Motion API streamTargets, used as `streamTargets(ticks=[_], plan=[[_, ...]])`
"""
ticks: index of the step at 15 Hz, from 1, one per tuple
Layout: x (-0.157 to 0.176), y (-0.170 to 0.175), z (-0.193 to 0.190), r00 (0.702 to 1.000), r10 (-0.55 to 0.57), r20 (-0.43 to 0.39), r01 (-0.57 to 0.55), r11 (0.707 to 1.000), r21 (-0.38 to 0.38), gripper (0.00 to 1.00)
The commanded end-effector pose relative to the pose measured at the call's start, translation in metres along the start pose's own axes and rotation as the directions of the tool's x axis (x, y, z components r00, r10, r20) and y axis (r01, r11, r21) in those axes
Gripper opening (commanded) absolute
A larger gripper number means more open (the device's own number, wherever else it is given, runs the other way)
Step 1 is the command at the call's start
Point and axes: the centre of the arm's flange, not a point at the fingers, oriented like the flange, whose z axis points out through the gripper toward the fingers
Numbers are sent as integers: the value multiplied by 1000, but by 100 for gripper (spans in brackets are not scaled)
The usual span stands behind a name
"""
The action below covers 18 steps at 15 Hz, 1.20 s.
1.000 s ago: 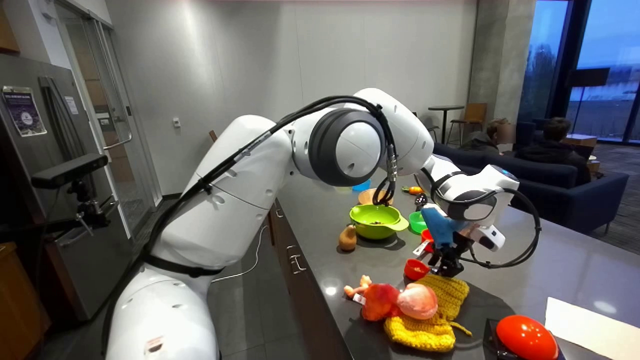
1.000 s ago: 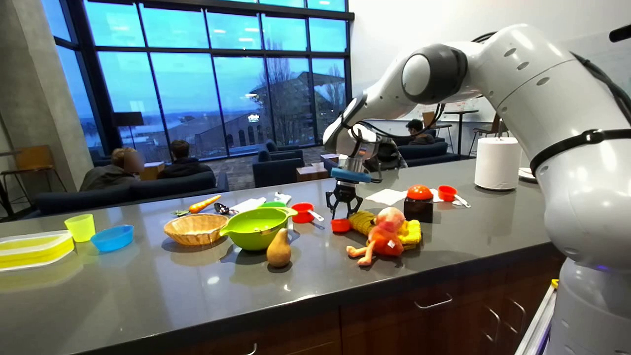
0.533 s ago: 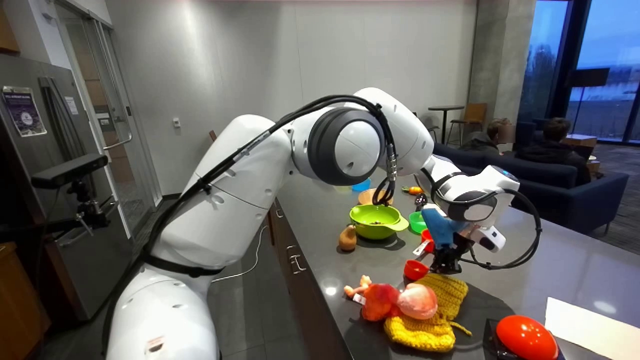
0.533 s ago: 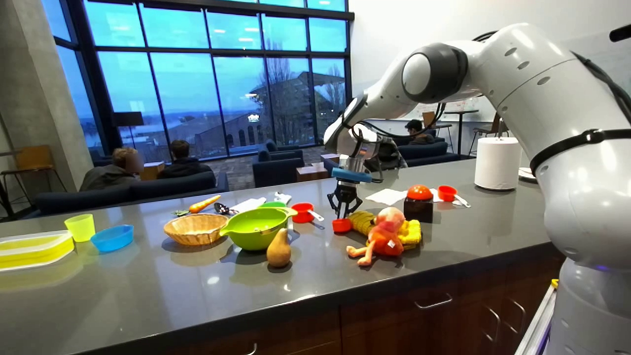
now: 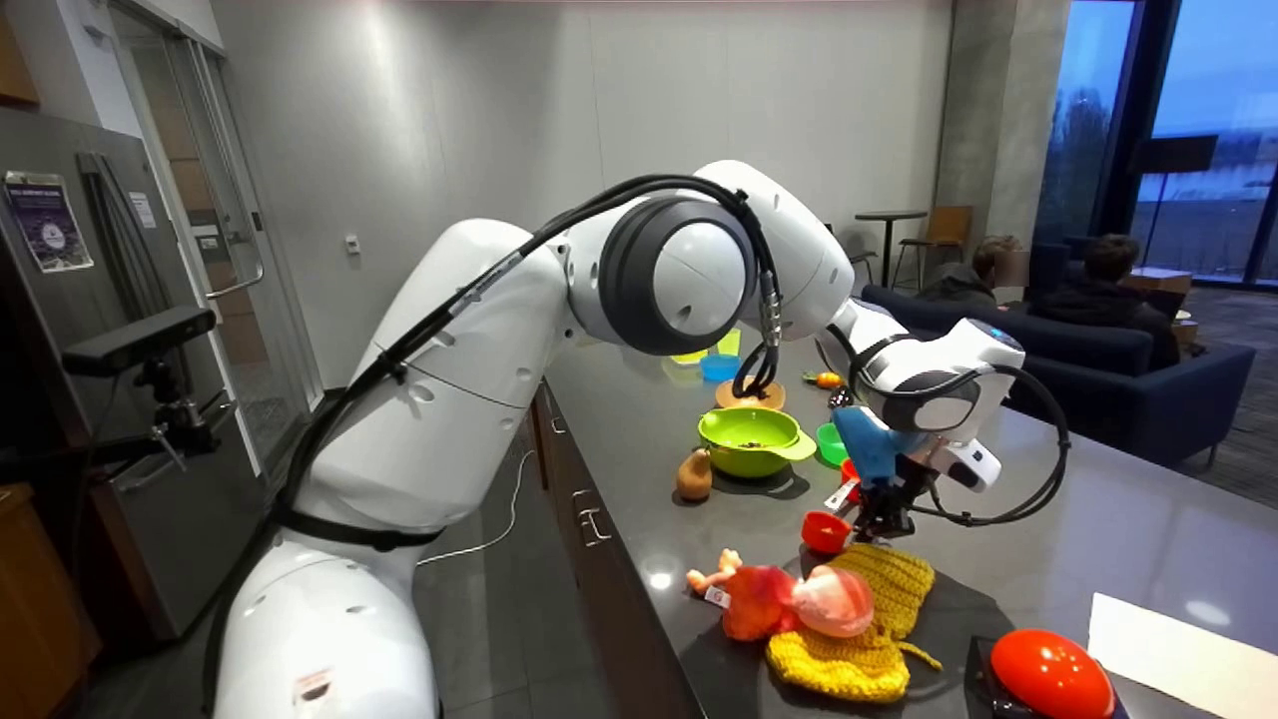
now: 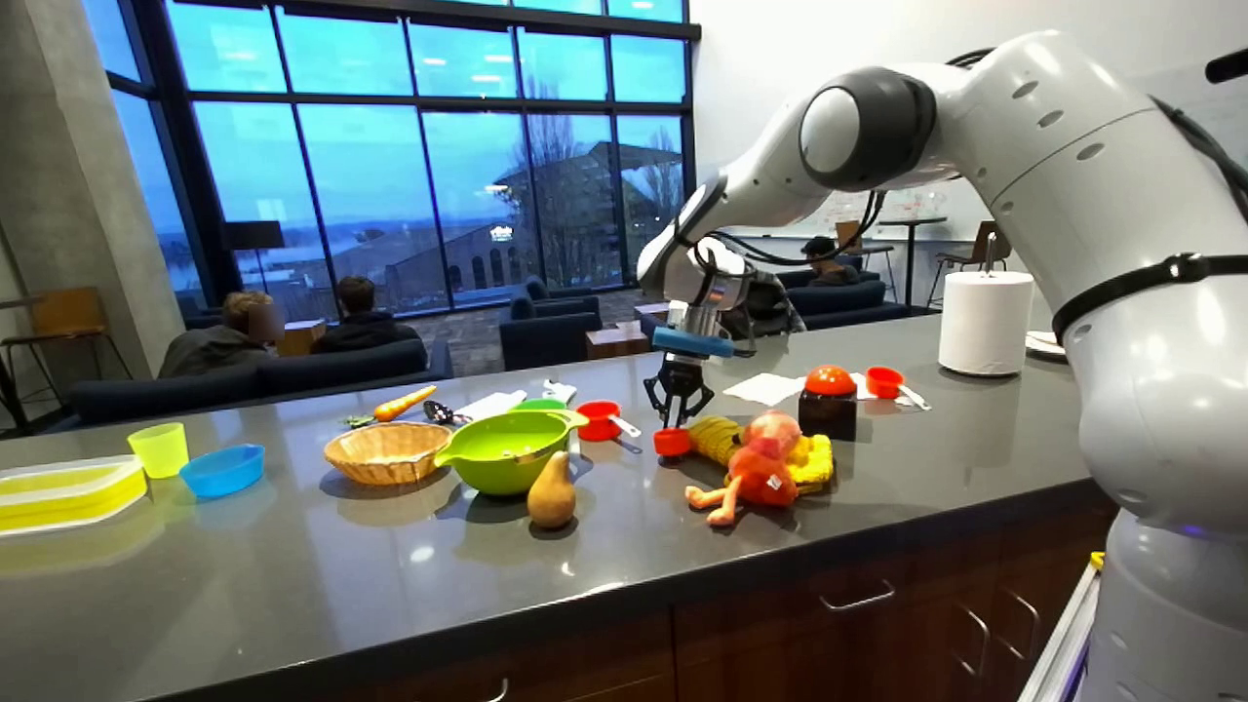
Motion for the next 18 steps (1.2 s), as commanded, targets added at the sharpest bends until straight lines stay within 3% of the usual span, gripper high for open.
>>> streamTargets(ticks=[1,5,13,18], plan=[[-28,-2,-21,999,-1,-40,1,1000,-7,4],[-40,-13,-33,998,-21,-56,20,1000,-15,4],[-57,-49,-55,991,-103,-89,90,987,-135,4],[-68,-69,-69,984,-157,-78,143,977,-159,4]])
